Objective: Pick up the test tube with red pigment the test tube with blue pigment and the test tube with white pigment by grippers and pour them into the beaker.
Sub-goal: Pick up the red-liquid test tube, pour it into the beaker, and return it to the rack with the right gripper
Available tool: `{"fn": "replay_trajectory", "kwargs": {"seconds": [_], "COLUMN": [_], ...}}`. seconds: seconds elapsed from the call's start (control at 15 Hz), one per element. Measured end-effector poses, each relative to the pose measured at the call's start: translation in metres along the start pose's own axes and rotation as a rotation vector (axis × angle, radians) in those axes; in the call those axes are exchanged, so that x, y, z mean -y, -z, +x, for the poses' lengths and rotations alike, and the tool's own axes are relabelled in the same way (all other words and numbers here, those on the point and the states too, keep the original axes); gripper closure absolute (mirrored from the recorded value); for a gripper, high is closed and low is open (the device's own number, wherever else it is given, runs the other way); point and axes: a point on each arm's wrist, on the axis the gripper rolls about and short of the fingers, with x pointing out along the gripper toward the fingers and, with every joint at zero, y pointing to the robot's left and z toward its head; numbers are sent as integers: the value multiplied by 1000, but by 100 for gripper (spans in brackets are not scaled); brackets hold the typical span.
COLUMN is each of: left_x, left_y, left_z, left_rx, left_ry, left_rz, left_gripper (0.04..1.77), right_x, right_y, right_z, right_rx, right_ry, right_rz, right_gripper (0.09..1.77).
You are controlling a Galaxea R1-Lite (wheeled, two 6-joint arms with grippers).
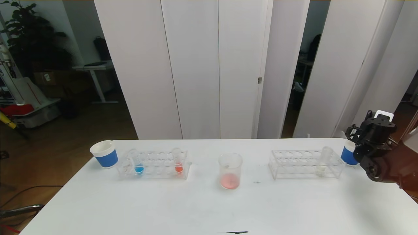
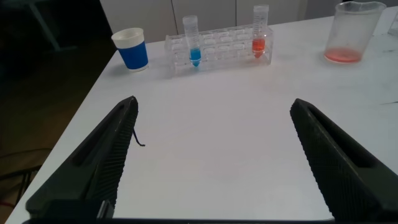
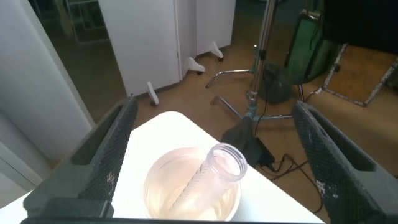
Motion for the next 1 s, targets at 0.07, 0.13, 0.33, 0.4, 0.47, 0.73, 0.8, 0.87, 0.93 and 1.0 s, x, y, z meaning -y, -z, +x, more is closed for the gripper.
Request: {"fn": "replay_trajectory", "kwargs": {"seconds": [0.07, 0.13, 0.33, 0.4, 0.47, 0.73, 0.8, 0.87, 0.93, 1.0], "left_x": [0, 0, 0, 0, 0, 0, 0, 0, 0, 0], "left_y": [0, 0, 0, 0, 0, 0, 0, 0, 0, 0], "left_z": [0, 0, 0, 0, 0, 0, 0, 0, 0, 0], "left_rx": [0, 0, 0, -1, -1, 0, 0, 0, 0, 0], "left_ry": [0, 0, 0, 0, 0, 0, 0, 0, 0, 0], "left_rz": [0, 0, 0, 0, 0, 0, 0, 0, 0, 0], "left_gripper": [6, 6, 6, 6, 6, 6, 6, 6, 6, 6], "right_x": [1, 3, 12, 17, 24, 62, 74, 87, 102, 115], "right_y": [-9, -19, -56, -71, -88, -149, -159, -167, -172, -175], "right_z": [-3, -6, -26, -37, -50, -122, -143, -167, -192, -213], "right_rx": [12, 24, 48, 54, 59, 60, 54, 49, 43, 39], "right_ry": [-8, -21, -97, -134, -182, -376, -426, -476, -521, -556], "right_rz": [-6, -15, -30, -33, -36, -52, -58, -65, -72, -79], "right_gripper": [11, 11, 11, 11, 11, 11, 11, 11, 11, 11]}}
